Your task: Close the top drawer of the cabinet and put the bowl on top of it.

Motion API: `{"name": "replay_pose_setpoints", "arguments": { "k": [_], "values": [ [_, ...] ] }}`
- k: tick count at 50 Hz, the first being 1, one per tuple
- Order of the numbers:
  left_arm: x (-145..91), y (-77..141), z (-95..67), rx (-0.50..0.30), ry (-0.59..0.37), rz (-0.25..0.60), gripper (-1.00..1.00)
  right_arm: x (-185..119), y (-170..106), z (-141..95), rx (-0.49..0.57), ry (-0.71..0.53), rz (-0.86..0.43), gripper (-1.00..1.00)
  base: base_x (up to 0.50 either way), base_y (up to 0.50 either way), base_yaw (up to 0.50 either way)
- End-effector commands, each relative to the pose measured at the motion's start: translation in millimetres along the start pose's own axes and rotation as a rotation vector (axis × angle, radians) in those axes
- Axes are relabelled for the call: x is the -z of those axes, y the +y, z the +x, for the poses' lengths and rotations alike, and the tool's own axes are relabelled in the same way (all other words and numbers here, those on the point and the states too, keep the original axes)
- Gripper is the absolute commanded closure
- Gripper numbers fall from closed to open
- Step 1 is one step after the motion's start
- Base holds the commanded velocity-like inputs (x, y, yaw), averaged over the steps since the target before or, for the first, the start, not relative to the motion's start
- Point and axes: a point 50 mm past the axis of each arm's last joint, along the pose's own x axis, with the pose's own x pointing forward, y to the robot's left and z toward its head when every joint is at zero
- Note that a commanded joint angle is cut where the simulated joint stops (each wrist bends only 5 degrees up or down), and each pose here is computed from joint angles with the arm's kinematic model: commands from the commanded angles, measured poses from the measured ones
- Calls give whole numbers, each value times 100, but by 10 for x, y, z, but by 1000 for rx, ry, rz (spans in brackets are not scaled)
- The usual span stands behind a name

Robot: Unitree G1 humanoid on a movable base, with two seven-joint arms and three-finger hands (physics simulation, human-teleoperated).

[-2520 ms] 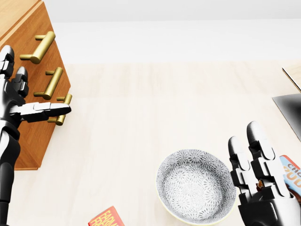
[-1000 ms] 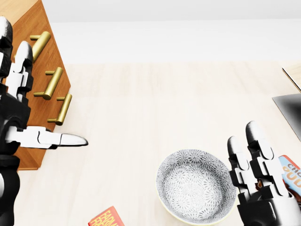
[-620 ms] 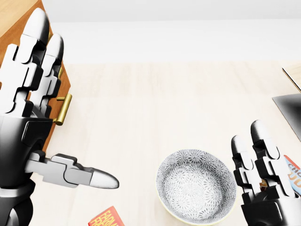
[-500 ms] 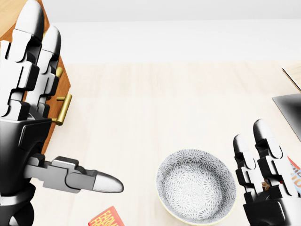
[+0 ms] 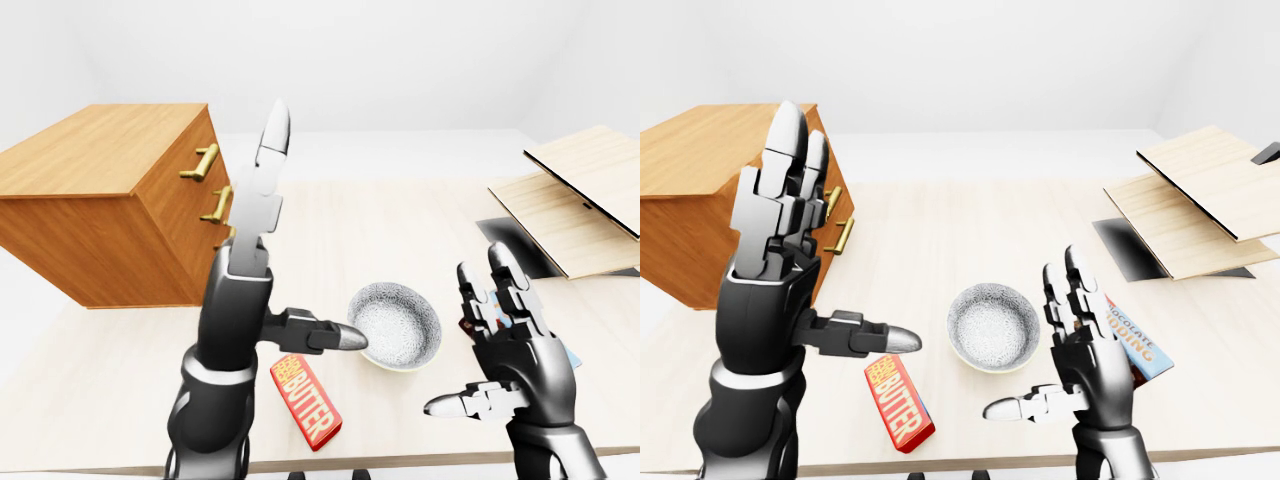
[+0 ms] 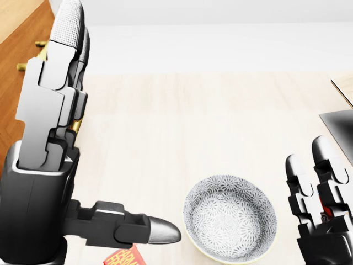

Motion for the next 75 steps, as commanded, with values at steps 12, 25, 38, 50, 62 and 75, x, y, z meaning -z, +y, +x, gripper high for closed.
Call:
{"name": "replay_pose_setpoints", "arguments": {
  "k": [12, 25, 38, 50, 62, 75],
  "values": [
    [-21, -472, -127, 176, 97, 227, -100, -152, -112, 1, 46, -79, -14, -100, 0, 0, 0],
    [13, -652, -186, 232, 140, 427, -100, -214, -186, 37, 74, -126, -27, -100, 0, 0, 0],
    [49, -878, -320, 357, 174, 511, -100, -278, -225, 19, 91, -156, -34, -100, 0, 0, 0],
    [-20, -970, -394, 416, 164, 562, -100, -373, -286, 3, 115, -208, -42, -100, 0, 0, 0],
    [35, -1076, -407, 467, 172, 588, -100, -454, -314, -35, 127, -245, -51, -100, 0, 0, 0],
    [193, -1159, -286, 498, 210, 687, -100, -561, -352, -85, 140, -295, -62, -100, 0, 0, 0]
  ]
}}
